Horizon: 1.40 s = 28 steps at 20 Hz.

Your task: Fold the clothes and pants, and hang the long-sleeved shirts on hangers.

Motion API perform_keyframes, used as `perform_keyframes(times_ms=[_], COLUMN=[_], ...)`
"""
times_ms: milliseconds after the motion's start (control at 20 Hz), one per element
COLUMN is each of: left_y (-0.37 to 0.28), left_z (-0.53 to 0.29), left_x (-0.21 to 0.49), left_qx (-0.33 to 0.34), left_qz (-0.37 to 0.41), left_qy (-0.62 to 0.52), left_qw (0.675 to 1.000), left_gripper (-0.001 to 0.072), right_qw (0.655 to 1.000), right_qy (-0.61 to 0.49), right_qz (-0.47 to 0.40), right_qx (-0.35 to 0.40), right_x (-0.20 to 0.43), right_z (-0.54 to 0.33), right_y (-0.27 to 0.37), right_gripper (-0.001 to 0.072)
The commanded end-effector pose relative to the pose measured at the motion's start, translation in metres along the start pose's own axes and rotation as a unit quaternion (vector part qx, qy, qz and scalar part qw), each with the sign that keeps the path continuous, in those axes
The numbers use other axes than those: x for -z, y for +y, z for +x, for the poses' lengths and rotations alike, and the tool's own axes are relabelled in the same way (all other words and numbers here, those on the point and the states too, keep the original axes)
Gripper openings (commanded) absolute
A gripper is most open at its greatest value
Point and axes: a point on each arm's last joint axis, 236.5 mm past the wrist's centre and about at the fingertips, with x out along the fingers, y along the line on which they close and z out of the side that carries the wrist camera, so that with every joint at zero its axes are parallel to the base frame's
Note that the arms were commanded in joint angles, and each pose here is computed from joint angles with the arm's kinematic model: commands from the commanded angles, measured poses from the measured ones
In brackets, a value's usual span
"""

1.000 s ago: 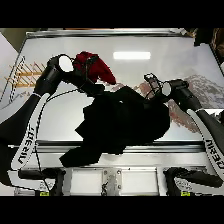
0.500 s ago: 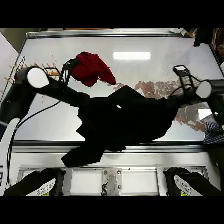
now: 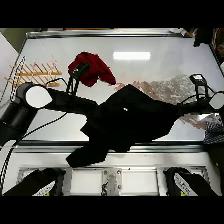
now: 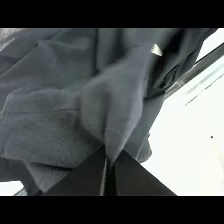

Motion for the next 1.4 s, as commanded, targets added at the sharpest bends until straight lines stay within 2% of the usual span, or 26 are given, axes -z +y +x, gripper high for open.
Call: perform_keyframes(times_ms=[0, 300, 500, 700, 950, 1350], left_y=[0.000, 0.007, 0.013, 0.029, 0.040, 0.039], left_z=[0.013, 0.031, 0.034, 0.024, 0.003, 0.002], left_x=[-0.010, -0.016, -0.010, -0.014, -0.022, -0.022], left_qx=[0.003, 0.000, -0.002, -0.011, -0.020, -0.020], left_qz=[-0.002, 0.000, -0.005, -0.023, -0.036, -0.035], left_qy=[0.006, 0.030, 0.039, 0.025, -0.004, -0.005], left_qw=[1.000, 1.000, 0.999, 0.999, 0.999, 0.999], left_gripper=[0.0018, 0.0018, 0.0018, 0.0018, 0.0018, 0.0018], right_qw=[0.996, 0.980, 0.967, 0.956, 0.953, 0.978], right_qy=[-0.057, -0.087, -0.053, -0.011, 0.029, -0.032], right_qz=[-0.046, -0.156, -0.241, -0.290, -0.302, -0.204], right_qx=[-0.047, -0.085, -0.062, -0.038, -0.007, 0.014], right_x=[-0.016, -0.016, -0.008, -0.006, -0.007, -0.040], right_z=[-0.025, -0.045, -0.026, 0.014, 0.061, 0.070], right_y=[0.037, 0.098, 0.112, 0.118, 0.107, 0.106], right_gripper=[0.0536, 0.0534, 0.0523, 0.0508, 0.0508, 0.0507])
